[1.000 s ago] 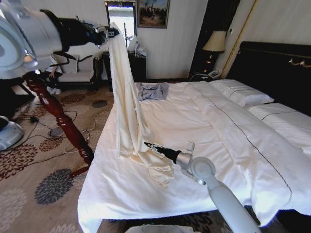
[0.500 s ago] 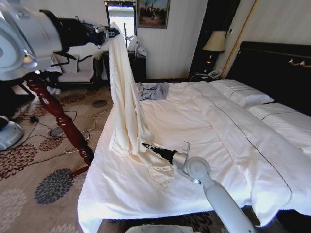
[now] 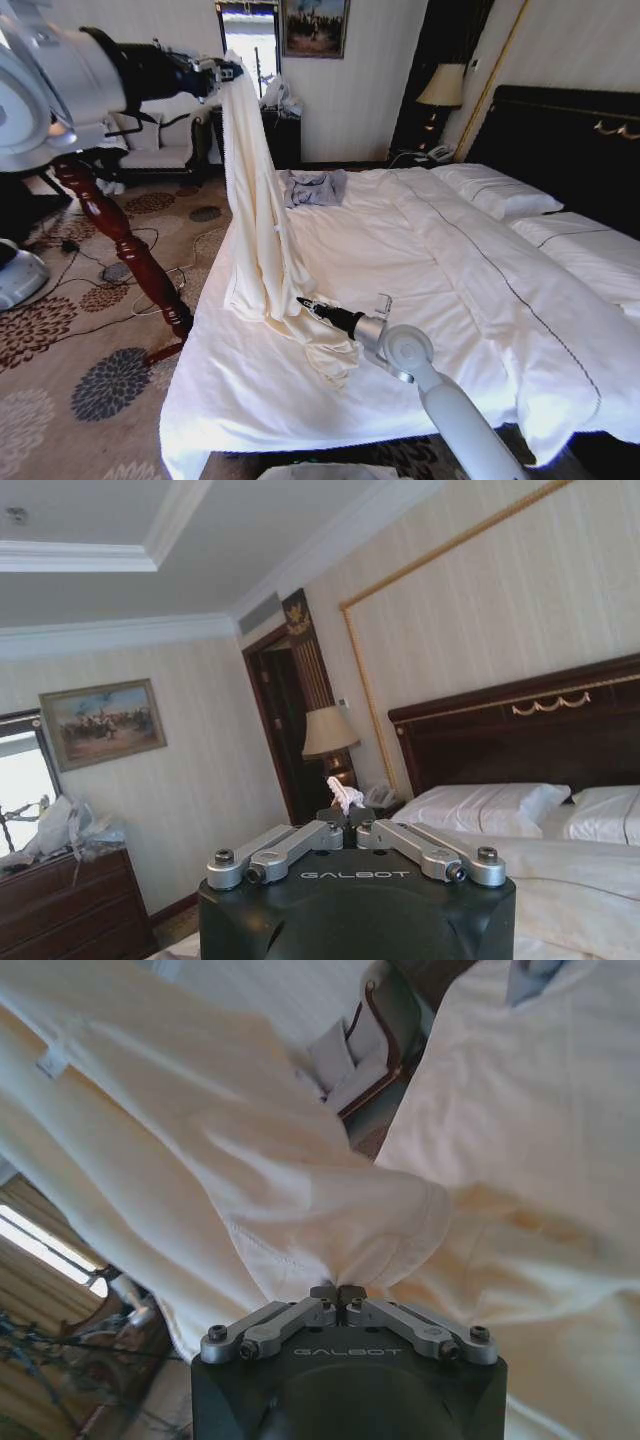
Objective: Pick up the clothes from the bed and hang them on the clothes hanger.
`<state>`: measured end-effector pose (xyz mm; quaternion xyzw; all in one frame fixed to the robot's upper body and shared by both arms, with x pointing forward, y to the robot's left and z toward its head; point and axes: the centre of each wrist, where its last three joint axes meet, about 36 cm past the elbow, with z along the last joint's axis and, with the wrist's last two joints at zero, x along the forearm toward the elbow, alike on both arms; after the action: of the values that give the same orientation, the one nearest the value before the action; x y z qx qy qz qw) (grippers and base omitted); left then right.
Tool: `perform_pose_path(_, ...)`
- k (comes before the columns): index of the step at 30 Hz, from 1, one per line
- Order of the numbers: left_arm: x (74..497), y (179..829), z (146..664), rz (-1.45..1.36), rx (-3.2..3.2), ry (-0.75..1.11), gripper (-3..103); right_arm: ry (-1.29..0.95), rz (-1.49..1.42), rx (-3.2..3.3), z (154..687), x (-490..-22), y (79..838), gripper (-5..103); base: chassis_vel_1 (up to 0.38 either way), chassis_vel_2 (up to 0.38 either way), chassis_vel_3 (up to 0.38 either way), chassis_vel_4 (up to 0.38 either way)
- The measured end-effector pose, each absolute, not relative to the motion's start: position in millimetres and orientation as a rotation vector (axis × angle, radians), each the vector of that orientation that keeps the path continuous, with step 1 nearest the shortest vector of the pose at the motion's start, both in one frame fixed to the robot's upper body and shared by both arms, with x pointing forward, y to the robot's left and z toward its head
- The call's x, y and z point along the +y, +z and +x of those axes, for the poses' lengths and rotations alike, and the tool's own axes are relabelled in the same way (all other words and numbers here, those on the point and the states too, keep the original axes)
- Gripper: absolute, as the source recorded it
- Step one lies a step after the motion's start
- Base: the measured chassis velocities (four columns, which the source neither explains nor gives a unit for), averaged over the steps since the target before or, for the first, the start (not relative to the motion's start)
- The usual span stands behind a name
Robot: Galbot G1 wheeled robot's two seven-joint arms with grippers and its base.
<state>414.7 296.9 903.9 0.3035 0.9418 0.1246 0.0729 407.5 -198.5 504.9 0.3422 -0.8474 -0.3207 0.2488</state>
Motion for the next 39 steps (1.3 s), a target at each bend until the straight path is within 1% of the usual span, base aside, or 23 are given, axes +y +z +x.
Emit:
perform_pose_path(2, 305.9, 897.5, 410.1, 0.882, 2.825, 0.34, 1, -0.85, 0.9, -2.396, 408.9, -214.0, 522.6, 0, 0.0, 0.0, 0.0, 0.0)
perform_pose_path(3, 305.9, 897.5, 410.1, 0.882, 2.825, 0.34, 1, -0.85, 0.9, -2.396, 408.9, -214.0, 522.6, 0, 0.0, 0.0, 0.0, 0.0)
perform_pose_path(6, 319.2, 887.4, 404.2, 0.833, 2.822, 0.286, 1, -0.81, 0.862, -2.531, 409.7, -238.3, 556.1, 0, 0.0, 0.0, 0.0, 0.0)
perform_pose_path(7, 319.2, 887.4, 404.2, 0.833, 2.822, 0.286, 1, -0.81, 0.862, -2.531, 409.7, -238.3, 556.1, 0, 0.0, 0.0, 0.0, 0.0)
perform_pose_path(10, 332.1, 873.0, 396.8, 0.766, 2.823, 0.217, 1, -0.776, 0.828, -2.669, 408.0, -265.6, 601.6, 0, 0.0, 0.0, 0.0, 0.0)
perform_pose_path(13, 339.4, 863.4, 393.0, 0.726, 2.819, 0.182, 1, -0.745, 0.814, -2.736, 406.2, -278.5, 623.1, 0, 0.0, 0.0, 0.0, 0.0)
perform_pose_path(15, 349.3, 853.5, 386.2, 0.699, 2.811, 0.12, 1, -0.695, 0.807, -2.807, 402.3, -290.5, 647.7, 0, 0.0, 0.0, 0.0, 0.0)
perform_pose_path(18, 354.3, 848.5, 380.4, 0.683, 2.791, 0.089, 1, -0.669, 0.816, -2.85, 399.8, -296.1, 666.4, 0, 0.0, 0.0, 0.0, 0.0)
perform_pose_path(21, 361.0, 845.8, 378.1, 0.632, 2.768, 0.081, 1, -0.63, 0.837, -2.928, 398.0, -302.4, 698.4, 0, 0.0, 0.0, 0.0, 0.0)
perform_pose_path(28, 366.2, 849.2, 369.2, 0.576, 2.723, 0.046, 1, -0.556, 0.816, -3.029, 393.1, -322.0, 746.7, 0, 0.0, 0.0, 0.0, 0.0)
perform_pose_path(33, 364.5, 833.5, 364.0, 0.548, 2.718, 0.041, 1, -0.493, 0.744, -3.086, 395.8, -339.3, 776.4, 0, 0.0, 0.0, 0.0, 0.0)
perform_pose_path(39, 363.0, 802.3, 360.7, 0.481, 2.73, 0.072, 1, -0.384, 0.658, -3.142, 417.0, -349.0, 805.7, 0, 0.0, 0.0, 0.0, 0.0)
